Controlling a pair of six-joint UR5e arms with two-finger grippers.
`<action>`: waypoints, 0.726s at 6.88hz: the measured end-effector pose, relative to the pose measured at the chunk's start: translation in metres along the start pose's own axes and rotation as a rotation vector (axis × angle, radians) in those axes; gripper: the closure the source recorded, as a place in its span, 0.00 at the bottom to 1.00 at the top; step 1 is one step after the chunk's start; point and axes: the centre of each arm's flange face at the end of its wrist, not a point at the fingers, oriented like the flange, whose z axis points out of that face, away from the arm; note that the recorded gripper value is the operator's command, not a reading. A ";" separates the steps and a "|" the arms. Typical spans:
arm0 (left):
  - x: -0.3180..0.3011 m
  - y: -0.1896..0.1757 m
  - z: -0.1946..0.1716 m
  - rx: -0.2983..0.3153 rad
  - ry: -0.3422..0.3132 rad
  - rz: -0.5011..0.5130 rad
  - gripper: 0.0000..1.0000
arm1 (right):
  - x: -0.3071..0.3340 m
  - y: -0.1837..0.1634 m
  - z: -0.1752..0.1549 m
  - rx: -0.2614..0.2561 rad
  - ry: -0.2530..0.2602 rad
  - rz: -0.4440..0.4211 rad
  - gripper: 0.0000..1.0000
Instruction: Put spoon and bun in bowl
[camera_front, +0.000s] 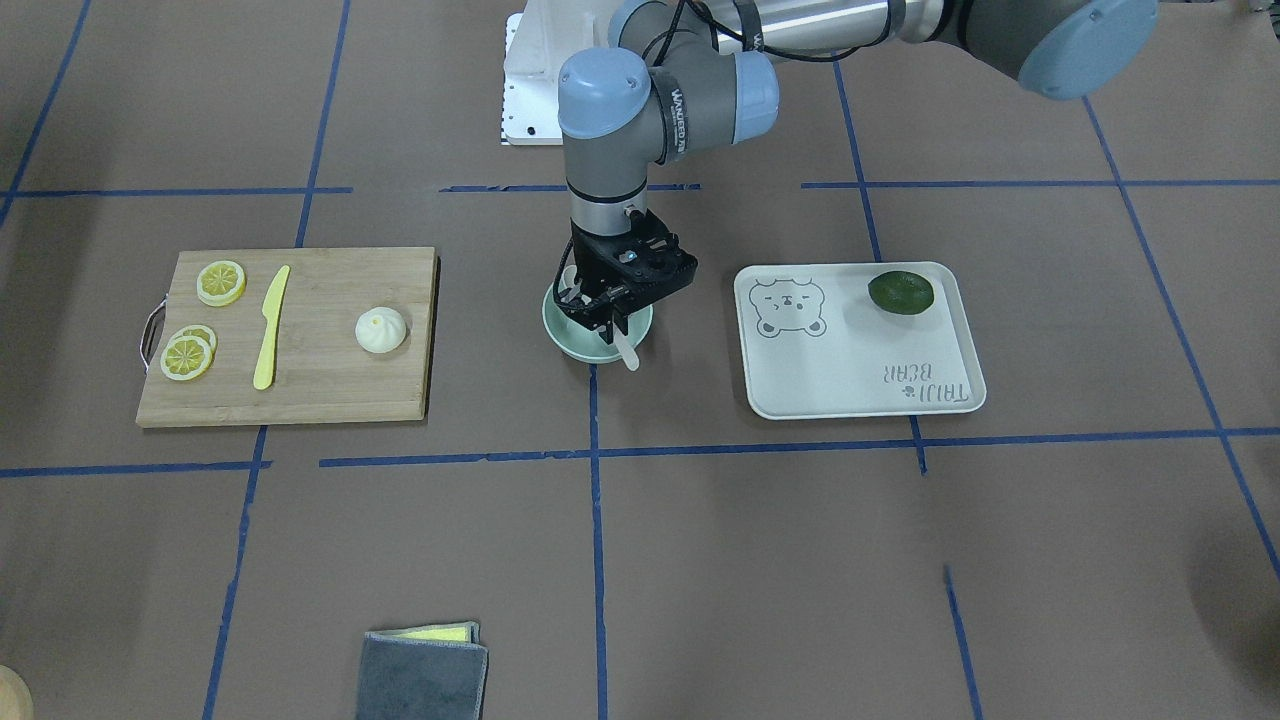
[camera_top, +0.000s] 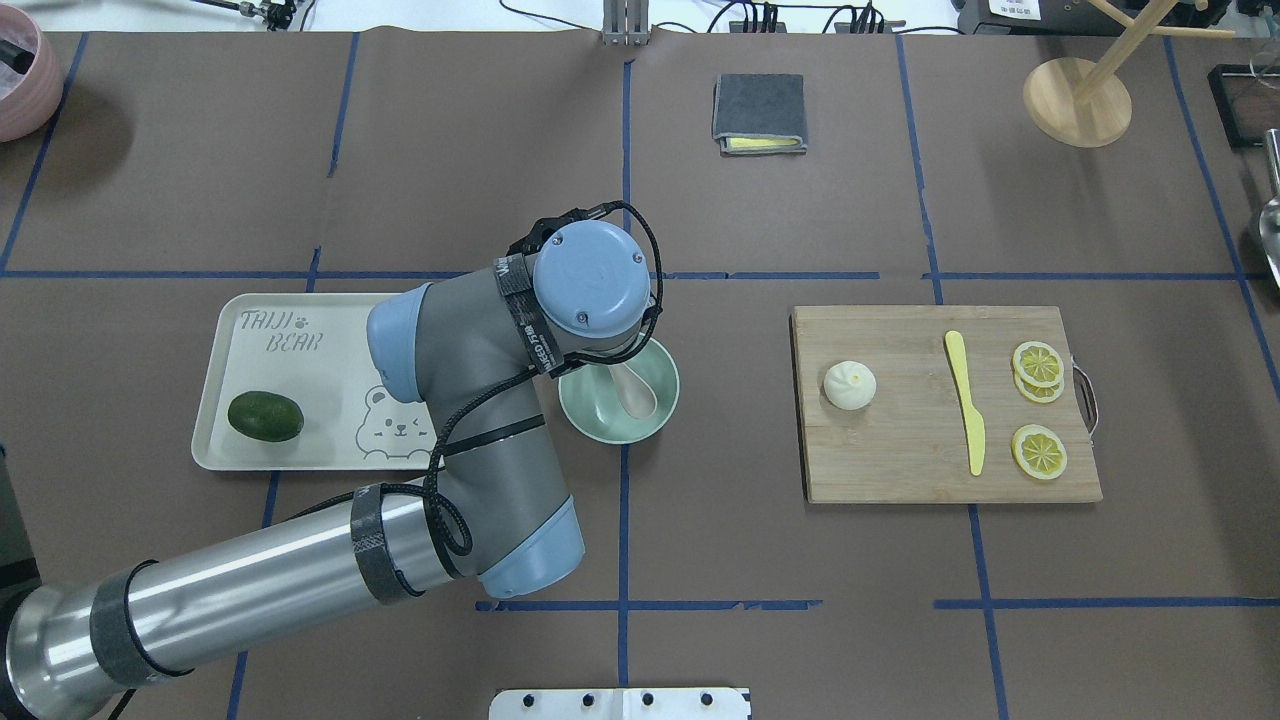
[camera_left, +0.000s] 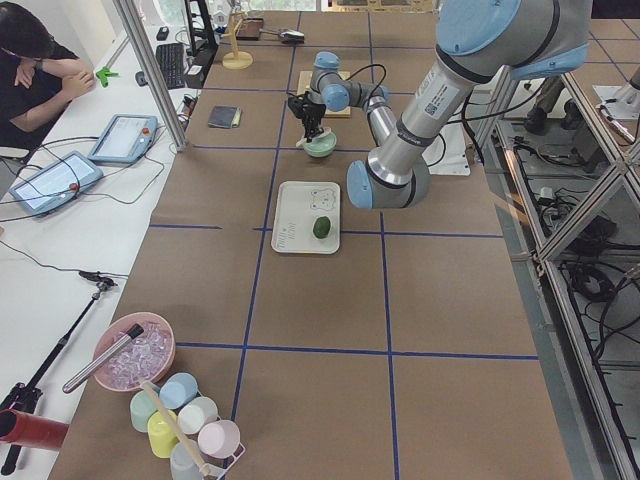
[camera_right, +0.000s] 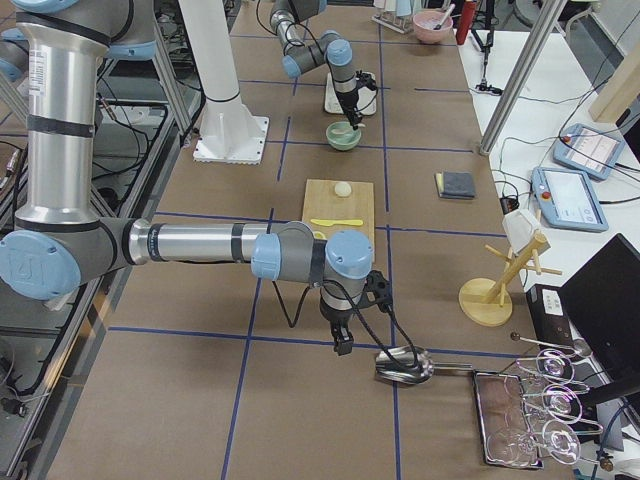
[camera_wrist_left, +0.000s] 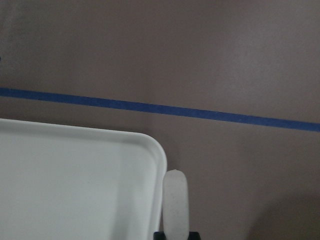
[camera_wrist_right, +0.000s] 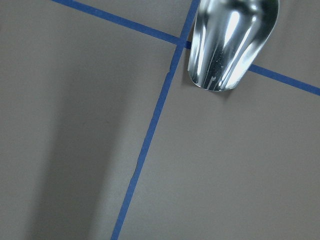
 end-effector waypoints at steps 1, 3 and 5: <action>-0.001 0.000 0.001 0.001 -0.002 0.014 0.37 | 0.000 0.000 0.000 0.000 0.000 0.000 0.00; -0.007 -0.002 0.001 0.002 -0.001 0.069 0.00 | 0.000 -0.001 0.000 0.001 0.000 0.000 0.00; -0.034 -0.014 -0.025 -0.001 0.043 0.236 0.00 | -0.002 -0.004 -0.003 0.008 0.000 -0.003 0.00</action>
